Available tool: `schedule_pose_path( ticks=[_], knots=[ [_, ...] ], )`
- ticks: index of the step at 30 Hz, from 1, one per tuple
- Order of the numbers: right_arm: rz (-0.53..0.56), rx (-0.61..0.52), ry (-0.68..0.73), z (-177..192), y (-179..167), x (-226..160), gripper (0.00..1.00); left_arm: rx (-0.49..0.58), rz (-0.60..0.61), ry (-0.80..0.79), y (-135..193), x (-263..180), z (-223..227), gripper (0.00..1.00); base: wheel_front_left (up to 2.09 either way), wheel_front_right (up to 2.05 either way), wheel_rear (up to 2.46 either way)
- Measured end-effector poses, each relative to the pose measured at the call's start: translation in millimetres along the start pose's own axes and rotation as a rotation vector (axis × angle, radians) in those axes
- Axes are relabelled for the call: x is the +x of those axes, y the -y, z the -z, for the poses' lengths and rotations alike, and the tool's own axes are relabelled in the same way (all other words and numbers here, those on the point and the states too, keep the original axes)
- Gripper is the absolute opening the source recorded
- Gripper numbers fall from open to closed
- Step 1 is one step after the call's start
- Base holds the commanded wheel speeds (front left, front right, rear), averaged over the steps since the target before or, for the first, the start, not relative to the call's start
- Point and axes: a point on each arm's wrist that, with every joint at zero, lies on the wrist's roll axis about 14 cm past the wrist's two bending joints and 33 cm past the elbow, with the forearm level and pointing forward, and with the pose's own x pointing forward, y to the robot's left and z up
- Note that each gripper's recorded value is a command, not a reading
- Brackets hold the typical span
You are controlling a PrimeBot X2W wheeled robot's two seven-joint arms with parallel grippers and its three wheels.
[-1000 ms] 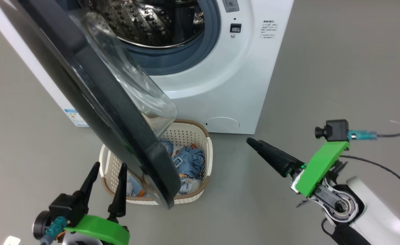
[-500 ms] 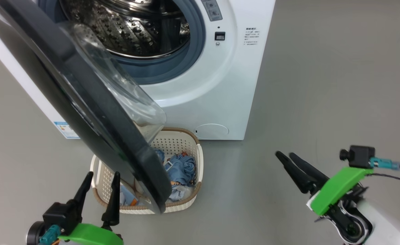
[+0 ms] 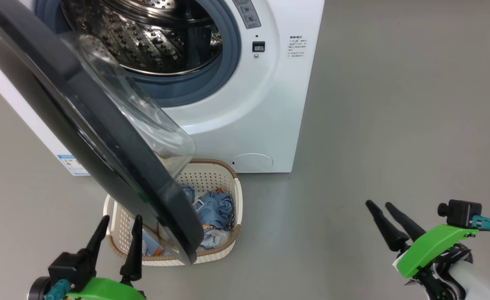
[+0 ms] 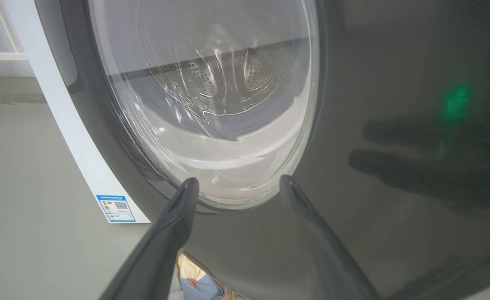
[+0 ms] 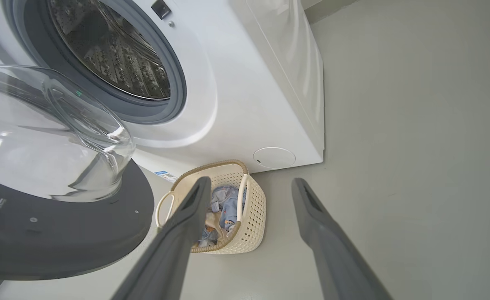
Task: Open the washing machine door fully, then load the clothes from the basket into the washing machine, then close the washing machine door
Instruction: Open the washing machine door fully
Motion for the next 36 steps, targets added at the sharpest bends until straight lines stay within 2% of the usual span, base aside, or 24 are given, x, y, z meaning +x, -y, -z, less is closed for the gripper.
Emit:
schedule_pose_path(
  ticks=[3, 10, 15, 22, 28, 36],
  knots=[
    [0.026, -0.038, 0.034, -10.9, 9.9, 0.0, 1.00, -0.001, 0.001, -0.004, -0.1, 0.6, 1.2, 1.00, 0.00, 0.00, 0.00],
    [0.028, -0.254, 0.196, -62.8, 9.7, 2.5, 1.00, -0.005, -0.004, -0.008, -1.8, 1.9, 3.0, 1.00, 0.00, 0.00, 0.00],
    [0.045, -0.337, 0.247, -61.9, 6.4, -7.1, 1.00, -0.005, -0.005, -0.007, -2.0, 1.8, 2.6, 1.00, 0.00, 0.00, 0.00],
    [0.094, -0.377, 0.324, -71.2, 8.3, -16.8, 1.00, -0.005, -0.010, -0.011, -3.8, 1.7, 3.9, 1.00, 0.00, 0.00, 0.00],
    [0.119, -0.412, 0.273, -51.0, 15.6, -21.0, 1.00, -0.006, -0.009, -0.015, -3.6, 2.3, 5.3, 1.00, 0.00, 0.00, 0.00],
    [0.143, -0.402, 0.237, -36.2, 22.4, -22.5, 1.00, -0.005, -0.016, -0.017, -6.0, 1.1, 5.9, 1.00, 0.00, 0.00, 0.00]
  ],
)
